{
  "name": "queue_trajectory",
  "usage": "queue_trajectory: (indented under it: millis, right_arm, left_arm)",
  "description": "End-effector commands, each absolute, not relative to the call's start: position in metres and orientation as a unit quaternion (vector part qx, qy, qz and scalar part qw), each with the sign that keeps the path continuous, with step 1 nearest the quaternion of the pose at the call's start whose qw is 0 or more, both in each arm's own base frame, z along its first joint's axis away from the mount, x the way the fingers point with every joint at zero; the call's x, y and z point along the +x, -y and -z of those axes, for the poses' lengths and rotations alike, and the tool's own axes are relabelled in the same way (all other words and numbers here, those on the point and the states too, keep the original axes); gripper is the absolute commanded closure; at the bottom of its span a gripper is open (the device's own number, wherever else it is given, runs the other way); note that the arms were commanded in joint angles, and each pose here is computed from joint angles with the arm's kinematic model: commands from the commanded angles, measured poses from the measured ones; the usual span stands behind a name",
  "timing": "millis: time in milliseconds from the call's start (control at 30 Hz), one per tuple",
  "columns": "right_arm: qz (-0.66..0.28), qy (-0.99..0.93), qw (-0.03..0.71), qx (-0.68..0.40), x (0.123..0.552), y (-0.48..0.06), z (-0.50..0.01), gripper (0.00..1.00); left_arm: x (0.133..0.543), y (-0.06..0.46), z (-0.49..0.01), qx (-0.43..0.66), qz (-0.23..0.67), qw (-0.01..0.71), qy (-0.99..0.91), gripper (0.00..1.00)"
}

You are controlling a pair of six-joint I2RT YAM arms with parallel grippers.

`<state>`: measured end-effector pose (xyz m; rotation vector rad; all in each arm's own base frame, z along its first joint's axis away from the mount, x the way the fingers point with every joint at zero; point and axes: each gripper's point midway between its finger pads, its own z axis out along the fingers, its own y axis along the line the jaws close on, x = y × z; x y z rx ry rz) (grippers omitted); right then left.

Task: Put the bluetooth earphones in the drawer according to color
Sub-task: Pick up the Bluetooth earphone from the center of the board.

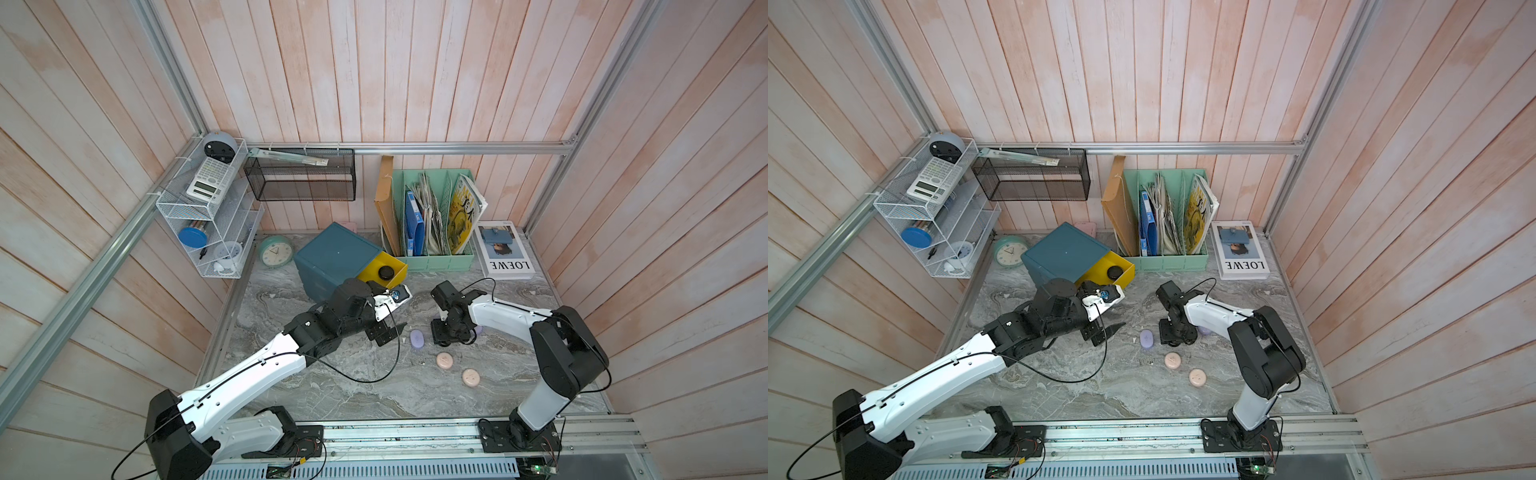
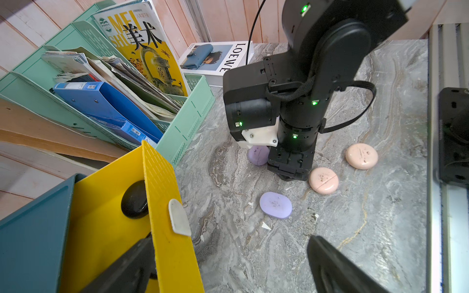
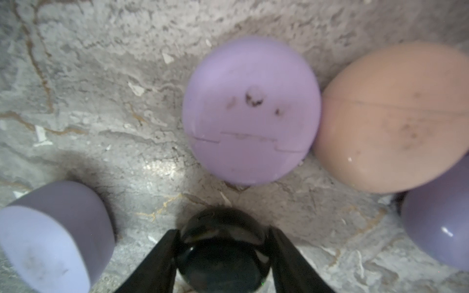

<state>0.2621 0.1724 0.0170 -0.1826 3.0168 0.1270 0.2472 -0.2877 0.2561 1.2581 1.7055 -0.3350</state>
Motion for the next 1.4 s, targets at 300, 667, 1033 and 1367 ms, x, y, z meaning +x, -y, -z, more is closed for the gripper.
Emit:
queue_trajectory:
  millis: [300,667,1033,1367]
  right_arm:
    - [-0.040,-0.996,0.057,-0.051,0.258,-0.168,-0.018,0.50]
    - [-0.051,-0.992,0.100,-0.049,0.268,-0.170,-0.045,1.00]
    - [-0.082,-0.978,0.182,-0.057,0.284,-0.176,-0.096,1.00]
    - [-0.120,-0.947,0.291,-0.070,0.308,-0.187,-0.172,1.00]
  left_arm:
    - [0.247,0.288,-0.253,0.518,0.132,0.481,-0.695,0.00]
    - [0.251,0.285,-0.266,0.498,0.131,0.503,-0.694,0.00]
    - [0.264,0.269,-0.282,0.462,0.128,0.525,-0.703,0.00]
    - [0.282,0.246,-0.291,0.427,0.115,0.538,-0.717,0.00]
